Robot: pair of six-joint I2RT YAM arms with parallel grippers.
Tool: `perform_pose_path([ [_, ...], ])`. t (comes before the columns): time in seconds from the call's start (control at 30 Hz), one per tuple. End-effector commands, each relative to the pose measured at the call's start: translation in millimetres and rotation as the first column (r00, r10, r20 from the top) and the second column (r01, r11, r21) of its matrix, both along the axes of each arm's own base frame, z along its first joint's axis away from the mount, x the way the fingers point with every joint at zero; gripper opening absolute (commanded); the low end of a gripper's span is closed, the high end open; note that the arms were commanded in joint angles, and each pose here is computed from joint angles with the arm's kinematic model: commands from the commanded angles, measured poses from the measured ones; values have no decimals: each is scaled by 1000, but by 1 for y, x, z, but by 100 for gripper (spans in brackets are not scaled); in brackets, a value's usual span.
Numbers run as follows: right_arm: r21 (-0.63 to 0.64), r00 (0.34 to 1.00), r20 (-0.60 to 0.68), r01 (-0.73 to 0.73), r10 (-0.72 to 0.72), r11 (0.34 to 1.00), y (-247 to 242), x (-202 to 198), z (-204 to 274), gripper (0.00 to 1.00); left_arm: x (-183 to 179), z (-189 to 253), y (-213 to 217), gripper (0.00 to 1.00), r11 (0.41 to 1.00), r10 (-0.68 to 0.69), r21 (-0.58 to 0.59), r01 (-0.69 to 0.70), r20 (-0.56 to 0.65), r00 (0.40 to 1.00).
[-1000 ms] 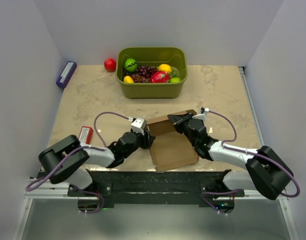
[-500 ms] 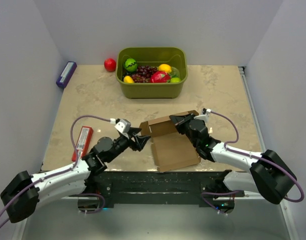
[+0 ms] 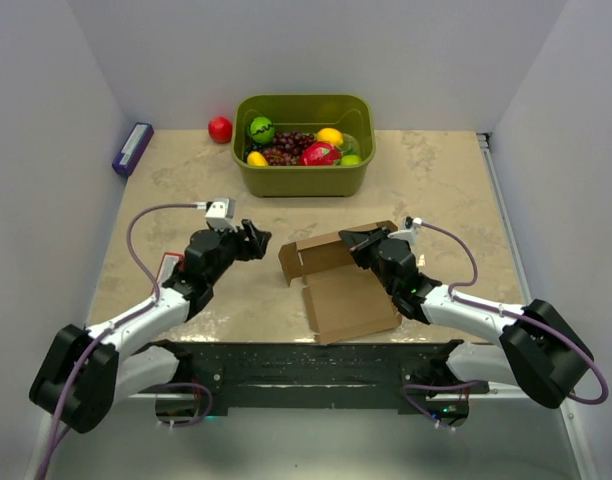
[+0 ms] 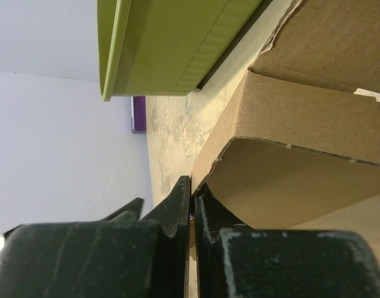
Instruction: Fold the paper box
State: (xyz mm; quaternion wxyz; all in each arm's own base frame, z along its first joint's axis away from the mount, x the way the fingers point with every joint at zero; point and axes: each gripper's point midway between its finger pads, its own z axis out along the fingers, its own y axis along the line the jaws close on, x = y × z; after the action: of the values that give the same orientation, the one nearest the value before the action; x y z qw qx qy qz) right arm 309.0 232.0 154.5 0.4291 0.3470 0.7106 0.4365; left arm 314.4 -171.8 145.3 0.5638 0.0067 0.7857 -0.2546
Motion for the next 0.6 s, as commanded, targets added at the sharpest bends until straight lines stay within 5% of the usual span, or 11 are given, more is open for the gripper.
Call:
perform_pose_path([
  [0.0,-52,1000,-4,17,-17,998,-6,-1,-10,0,1,-21,-8,70,999,-33,-42,31,-42,999],
  [0.57,-57,1000,-16,19,-20,998,-5,1,-13,0,-23,-81,-66,71,952,-298,28,304,-125,946],
])
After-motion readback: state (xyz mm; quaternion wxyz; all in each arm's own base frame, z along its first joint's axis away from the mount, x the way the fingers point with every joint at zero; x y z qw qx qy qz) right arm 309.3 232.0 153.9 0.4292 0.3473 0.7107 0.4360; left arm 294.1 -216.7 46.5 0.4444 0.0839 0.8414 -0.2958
